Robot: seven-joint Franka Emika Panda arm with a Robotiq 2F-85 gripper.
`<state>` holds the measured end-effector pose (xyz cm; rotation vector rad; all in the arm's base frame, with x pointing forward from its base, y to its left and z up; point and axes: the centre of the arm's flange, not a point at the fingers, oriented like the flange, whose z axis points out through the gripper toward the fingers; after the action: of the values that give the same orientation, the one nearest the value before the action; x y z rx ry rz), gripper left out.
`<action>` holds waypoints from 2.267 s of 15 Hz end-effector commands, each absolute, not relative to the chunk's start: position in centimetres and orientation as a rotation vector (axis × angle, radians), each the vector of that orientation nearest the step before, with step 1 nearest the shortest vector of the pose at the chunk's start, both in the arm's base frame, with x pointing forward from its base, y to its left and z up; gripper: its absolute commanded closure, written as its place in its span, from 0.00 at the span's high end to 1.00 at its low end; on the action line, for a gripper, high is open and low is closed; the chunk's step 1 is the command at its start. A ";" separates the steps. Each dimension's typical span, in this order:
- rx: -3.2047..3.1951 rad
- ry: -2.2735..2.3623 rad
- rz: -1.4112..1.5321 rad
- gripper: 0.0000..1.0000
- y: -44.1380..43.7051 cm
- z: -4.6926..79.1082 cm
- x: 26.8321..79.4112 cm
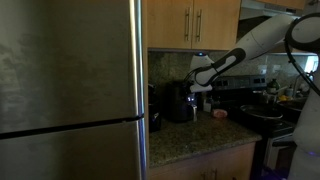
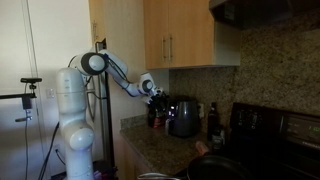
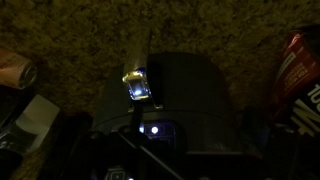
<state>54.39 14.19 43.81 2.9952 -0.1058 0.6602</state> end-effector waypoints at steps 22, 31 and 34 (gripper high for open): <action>3.073 -0.209 0.401 1.00 14.1 39.9 54.7; 3.009 -0.065 0.705 1.00 13.8 41.0 50.1; 3.003 -0.060 0.689 1.00 14.2 41.3 51.9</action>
<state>51.80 14.22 41.30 3.0019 -0.0602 0.6910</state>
